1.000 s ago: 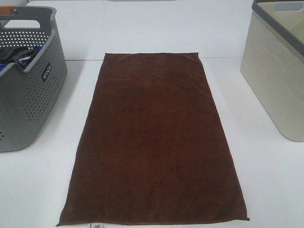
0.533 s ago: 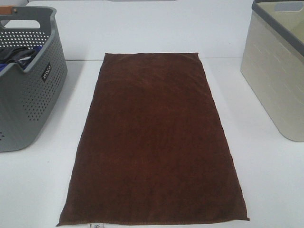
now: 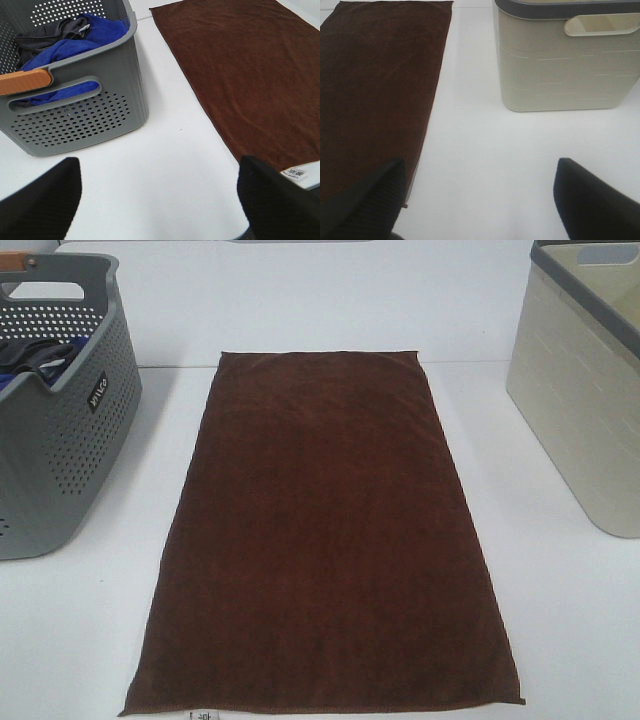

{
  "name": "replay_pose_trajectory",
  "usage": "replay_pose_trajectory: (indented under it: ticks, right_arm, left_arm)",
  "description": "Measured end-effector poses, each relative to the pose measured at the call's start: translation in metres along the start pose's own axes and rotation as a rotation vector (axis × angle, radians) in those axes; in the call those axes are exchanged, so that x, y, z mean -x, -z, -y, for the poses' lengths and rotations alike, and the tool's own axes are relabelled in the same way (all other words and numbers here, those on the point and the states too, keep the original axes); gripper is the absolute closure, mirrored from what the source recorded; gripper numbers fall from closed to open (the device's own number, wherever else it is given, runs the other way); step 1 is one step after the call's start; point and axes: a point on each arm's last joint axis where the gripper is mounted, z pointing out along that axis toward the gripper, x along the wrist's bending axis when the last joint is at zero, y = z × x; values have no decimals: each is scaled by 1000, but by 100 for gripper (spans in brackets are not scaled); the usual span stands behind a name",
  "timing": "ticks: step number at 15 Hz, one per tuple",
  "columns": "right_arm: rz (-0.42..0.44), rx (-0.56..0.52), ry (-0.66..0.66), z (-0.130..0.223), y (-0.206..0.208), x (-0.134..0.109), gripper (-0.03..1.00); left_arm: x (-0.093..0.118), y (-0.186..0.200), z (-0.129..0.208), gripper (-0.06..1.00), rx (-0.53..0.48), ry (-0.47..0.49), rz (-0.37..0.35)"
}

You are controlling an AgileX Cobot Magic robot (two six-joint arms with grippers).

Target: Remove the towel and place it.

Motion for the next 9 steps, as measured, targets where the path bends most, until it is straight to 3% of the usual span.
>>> replay_pose_trajectory:
  ticks: [9]
  right_arm:
    - [0, 0, 0, 0, 0, 0, 20]
  left_arm:
    - [0, 0, 0, 14, 0, 0, 0]
